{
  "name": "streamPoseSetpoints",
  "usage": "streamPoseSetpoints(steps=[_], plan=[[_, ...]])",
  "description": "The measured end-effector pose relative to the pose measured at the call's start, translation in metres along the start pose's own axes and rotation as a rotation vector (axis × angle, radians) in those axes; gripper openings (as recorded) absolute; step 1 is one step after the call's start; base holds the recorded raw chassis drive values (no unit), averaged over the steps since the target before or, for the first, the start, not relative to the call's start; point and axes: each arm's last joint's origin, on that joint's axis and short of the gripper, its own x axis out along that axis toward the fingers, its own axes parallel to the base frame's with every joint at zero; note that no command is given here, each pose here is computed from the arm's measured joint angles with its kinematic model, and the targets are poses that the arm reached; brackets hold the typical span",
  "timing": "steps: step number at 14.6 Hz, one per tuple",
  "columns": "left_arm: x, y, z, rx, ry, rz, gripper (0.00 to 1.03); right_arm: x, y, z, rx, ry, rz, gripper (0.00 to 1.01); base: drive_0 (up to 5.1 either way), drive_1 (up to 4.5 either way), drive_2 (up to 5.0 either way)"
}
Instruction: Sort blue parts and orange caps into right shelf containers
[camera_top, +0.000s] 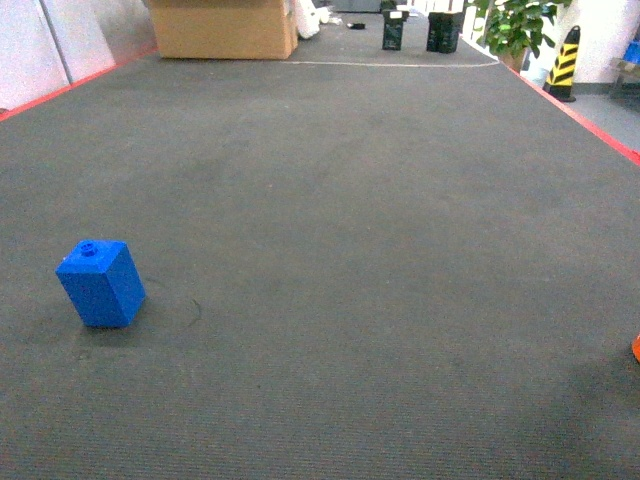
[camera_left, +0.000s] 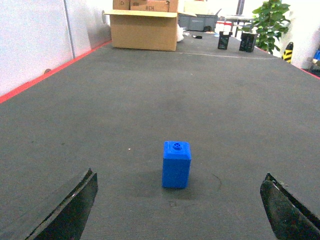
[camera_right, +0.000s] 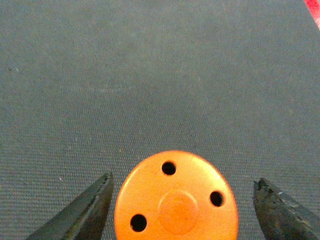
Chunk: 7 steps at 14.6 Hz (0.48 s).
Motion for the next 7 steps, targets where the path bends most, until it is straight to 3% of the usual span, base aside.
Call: streamPoseSetpoints(steps=[2, 4, 5, 7], plan=[[0.000, 0.000, 0.000, 0.000, 0.000, 0.000, 0.98, 0.009, 0.008, -0.013, -0.021, 0.042, -0.016, 0.64, 0.0, 0.00, 0.0], [0.000, 0.000, 0.000, 0.000, 0.000, 0.000, 0.98, 0.007, 0.012, -0.014, -0.026, 0.016, -0.026, 0.45, 0.0, 0.00, 0.0], [0.000, 0.000, 0.000, 0.000, 0.000, 0.000, 0.98, 0.000, 0.014, -0.017, -0.024, 0.016, -0.019, 0.44, 0.0, 0.00, 0.0], [0.002, -0.001, -0.004, 0.009, 0.164, 0.034, 0.98, -0.020, 0.013, -0.019, 0.003, -0.018, -0.008, 0.44, 0.0, 0.00, 0.0]])
